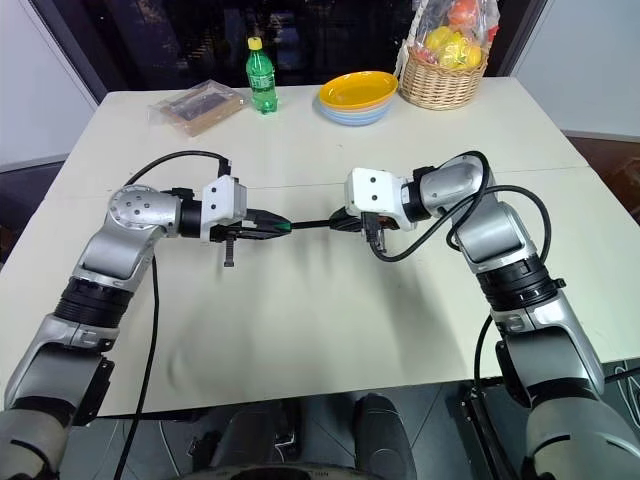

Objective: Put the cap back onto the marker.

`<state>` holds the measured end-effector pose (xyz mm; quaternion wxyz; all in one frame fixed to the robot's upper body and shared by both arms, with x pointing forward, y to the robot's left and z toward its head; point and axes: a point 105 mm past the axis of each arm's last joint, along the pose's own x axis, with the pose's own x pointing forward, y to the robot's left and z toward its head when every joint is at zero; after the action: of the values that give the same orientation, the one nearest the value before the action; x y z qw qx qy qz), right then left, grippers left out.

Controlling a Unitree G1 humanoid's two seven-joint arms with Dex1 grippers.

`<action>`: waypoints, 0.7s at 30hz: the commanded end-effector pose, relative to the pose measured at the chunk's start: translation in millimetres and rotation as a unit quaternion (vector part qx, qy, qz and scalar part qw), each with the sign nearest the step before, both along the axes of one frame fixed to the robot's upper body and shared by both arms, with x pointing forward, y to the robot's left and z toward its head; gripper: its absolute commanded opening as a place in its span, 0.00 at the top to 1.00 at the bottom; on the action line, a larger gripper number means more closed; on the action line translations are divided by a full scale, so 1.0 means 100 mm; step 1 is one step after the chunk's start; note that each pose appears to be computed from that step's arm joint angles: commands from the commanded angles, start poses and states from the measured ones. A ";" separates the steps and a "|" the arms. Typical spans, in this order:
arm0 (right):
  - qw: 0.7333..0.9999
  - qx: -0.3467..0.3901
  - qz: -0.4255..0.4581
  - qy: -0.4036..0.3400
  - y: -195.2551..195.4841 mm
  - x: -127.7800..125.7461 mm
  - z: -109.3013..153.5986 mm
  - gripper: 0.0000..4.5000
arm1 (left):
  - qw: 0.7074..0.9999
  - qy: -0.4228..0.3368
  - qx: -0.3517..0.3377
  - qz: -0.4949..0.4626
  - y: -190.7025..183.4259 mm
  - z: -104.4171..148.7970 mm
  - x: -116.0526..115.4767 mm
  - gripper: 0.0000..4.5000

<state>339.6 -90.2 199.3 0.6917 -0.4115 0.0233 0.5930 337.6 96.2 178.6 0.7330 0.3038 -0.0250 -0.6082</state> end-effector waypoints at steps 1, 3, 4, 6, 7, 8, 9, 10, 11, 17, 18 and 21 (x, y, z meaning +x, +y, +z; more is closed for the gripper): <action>0.997 0.024 0.044 -0.059 0.21 -0.11 0.24 1.00 | 1.000 0.007 -0.011 -0.012 -0.07 0.05 -0.02 1.00; 0.997 0.022 0.048 -0.063 0.24 -0.12 0.22 1.00 | 1.000 0.009 -0.014 -0.012 -0.08 0.06 -0.02 1.00; 0.996 0.022 0.050 -0.063 0.26 -0.12 0.20 1.00 | 1.000 0.010 -0.014 -0.012 -0.08 0.07 -0.02 1.00; 0.996 0.022 0.053 -0.066 0.31 -0.13 0.18 1.00 | 1.000 0.010 -0.014 -0.012 -0.08 0.07 -0.03 1.00; 0.996 0.022 0.055 -0.068 0.32 -0.13 0.17 1.00 | 1.000 0.010 -0.015 -0.013 -0.08 0.07 -0.03 1.00; 0.996 0.022 0.056 -0.069 0.34 -0.13 0.16 1.00 | 1.000 0.011 -0.015 -0.013 -0.08 0.08 -0.03 1.00; 0.996 0.022 0.057 -0.070 0.36 -0.13 0.16 1.00 | 1.000 0.011 -0.015 -0.014 -0.09 0.08 -0.03 1.00; 0.995 0.022 0.059 -0.072 0.38 -0.13 0.15 1.00 | 1.000 0.010 -0.015 -0.014 -0.09 0.08 -0.03 1.00; 0.995 0.023 0.060 -0.072 0.40 -0.14 0.14 1.00 | 1.000 0.010 -0.015 -0.015 -0.09 0.08 -0.04 1.00; 0.994 0.032 0.068 -0.075 0.50 -0.14 0.11 1.00 | 1.000 -0.009 -0.007 -0.027 -0.13 0.09 -0.06 1.00; 0.994 0.034 0.069 -0.073 0.51 -0.15 0.10 1.00 | 0.999 -0.012 -0.008 -0.028 -0.14 0.10 -0.06 1.00; 0.995 0.039 0.075 -0.059 0.54 -0.18 0.09 1.00 | 0.999 -0.032 -0.003 -0.033 -0.17 0.12 -0.07 1.00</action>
<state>343.1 -70.3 192.9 0.6925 -0.4321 -0.0010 0.5777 341.8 106.2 176.9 0.7431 0.3083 -0.0026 -0.5940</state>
